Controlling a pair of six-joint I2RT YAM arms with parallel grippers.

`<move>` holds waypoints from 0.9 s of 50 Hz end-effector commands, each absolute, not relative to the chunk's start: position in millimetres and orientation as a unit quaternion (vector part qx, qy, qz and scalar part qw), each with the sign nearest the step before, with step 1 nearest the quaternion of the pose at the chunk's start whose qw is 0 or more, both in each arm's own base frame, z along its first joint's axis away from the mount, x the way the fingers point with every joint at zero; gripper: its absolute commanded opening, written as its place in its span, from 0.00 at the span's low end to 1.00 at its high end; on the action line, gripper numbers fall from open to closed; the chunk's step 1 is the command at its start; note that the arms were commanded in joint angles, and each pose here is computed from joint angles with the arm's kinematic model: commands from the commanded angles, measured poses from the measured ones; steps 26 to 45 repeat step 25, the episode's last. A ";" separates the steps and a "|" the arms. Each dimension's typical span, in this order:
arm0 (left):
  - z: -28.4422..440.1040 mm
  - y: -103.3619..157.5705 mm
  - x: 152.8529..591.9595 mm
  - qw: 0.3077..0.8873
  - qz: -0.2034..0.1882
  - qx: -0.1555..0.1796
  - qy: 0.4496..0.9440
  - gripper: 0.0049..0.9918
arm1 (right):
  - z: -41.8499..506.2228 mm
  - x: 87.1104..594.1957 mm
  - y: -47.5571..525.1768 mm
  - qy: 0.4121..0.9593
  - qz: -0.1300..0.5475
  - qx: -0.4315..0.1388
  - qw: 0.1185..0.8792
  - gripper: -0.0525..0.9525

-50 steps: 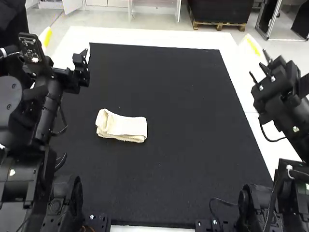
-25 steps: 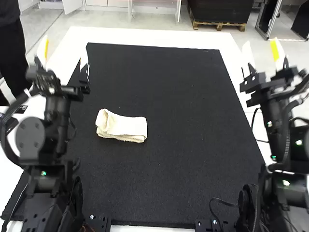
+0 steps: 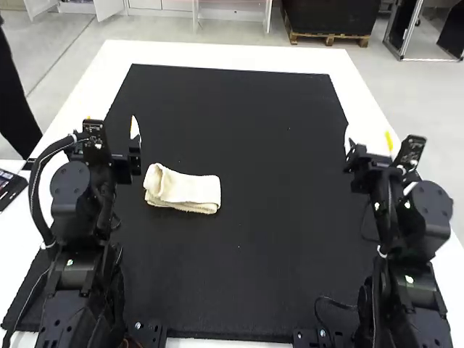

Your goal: Fold the towel.

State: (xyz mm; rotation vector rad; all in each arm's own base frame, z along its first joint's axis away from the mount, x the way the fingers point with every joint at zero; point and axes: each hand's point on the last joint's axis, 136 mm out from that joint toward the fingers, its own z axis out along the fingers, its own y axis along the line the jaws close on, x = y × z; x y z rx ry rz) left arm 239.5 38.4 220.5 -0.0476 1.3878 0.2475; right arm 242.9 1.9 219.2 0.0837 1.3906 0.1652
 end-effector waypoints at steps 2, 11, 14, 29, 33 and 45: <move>199.4 42.6 241.3 0.734 0.111 -0.035 0.669 0.97 | 190.2 246.0 -15.2 0.681 0.026 0.061 0.730 0.97; 181.7 42.4 242.6 0.711 0.101 -0.040 0.695 0.97 | 152.6 245.6 -15.1 0.735 0.012 0.052 0.676 0.97; 181.7 41.0 242.9 0.711 0.099 -0.038 0.695 0.97 | 151.1 245.6 -14.8 0.737 0.009 0.048 0.674 0.97; 181.3 41.0 242.9 0.711 0.099 -0.038 0.695 0.97 | 151.1 245.6 -15.1 0.737 0.007 0.048 0.674 0.97; 181.3 41.0 242.9 0.711 0.099 -0.038 0.695 0.97 | 151.1 245.6 -15.1 0.737 0.007 0.048 0.674 0.97; 181.3 41.0 242.9 0.711 0.099 -0.038 0.695 0.97 | 151.1 245.6 -15.1 0.737 0.007 0.048 0.674 0.97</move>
